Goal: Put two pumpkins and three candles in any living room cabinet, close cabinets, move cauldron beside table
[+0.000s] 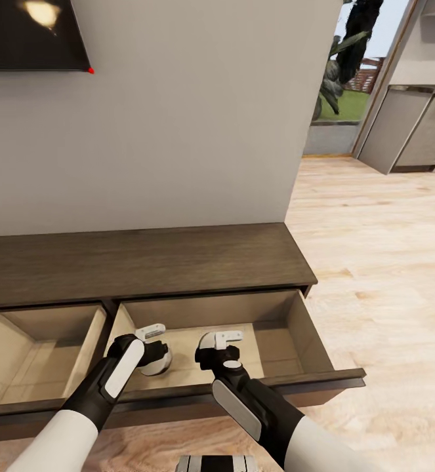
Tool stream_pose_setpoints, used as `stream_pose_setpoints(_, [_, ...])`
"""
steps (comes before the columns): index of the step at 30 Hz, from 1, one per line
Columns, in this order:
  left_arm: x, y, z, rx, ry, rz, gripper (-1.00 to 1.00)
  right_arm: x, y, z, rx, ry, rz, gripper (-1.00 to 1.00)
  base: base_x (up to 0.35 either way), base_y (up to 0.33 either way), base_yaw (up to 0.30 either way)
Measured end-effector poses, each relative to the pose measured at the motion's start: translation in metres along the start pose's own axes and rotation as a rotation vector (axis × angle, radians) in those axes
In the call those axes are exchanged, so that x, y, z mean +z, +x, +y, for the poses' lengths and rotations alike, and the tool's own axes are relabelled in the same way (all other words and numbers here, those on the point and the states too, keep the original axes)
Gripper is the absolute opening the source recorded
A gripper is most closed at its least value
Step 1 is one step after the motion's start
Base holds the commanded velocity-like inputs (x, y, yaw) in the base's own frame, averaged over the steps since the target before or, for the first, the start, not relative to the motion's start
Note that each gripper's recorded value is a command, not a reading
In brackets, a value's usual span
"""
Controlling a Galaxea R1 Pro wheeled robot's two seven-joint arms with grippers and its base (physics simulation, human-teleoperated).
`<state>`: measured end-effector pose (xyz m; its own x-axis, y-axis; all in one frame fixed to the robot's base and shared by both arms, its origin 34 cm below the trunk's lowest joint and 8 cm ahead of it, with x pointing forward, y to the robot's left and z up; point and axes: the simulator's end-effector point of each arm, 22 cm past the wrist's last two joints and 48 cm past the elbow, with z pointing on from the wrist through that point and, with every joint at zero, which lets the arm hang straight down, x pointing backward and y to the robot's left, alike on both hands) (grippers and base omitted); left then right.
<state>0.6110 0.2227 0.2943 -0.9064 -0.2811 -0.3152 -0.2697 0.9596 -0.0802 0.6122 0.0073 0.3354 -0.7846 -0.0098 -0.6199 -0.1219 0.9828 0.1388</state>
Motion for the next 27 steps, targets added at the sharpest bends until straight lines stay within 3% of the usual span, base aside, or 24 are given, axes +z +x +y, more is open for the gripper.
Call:
stream_pose_setpoints(6, [0.0000, 0.0000, 0.0000, 0.000, 0.000, 0.000, -1.00, 0.0001, 0.0004, -0.0002, 0.001, 0.001, 0.001, -1.00, 0.000, 0.000, 0.000])
stream_pose_setpoints(7, [0.0000, 0.0000, 0.0000, 0.000, 0.000, 0.000, -1.00, 0.0001, 0.0004, -0.0002, 0.001, 0.001, 0.001, 1.00, 0.000, 0.000, 0.000])
stream_pose_setpoints(18, [0.0000, 0.0000, 0.0000, 0.000, 0.000, 0.000, -1.00, 0.0003, 0.0010, -0.0007, 0.000, 0.002, 0.003, 1.00, 0.000, 0.000, 0.000])
stream_pose_setpoints(19, [0.0000, 0.0000, 0.0000, 0.000, 0.000, 0.000, 1.00, 0.0003, 0.0011, -0.0007, 0.000, 0.002, 0.003, 1.00, 0.000, 0.000, 0.000])
stream_pose_setpoints(27, [-0.0002, -0.0005, 0.0001, 0.000, 0.001, -0.001, 1.00, 0.0003, 0.0011, -0.0007, 0.000, 0.002, 0.003, 1.00, 0.000, 0.000, 0.000])
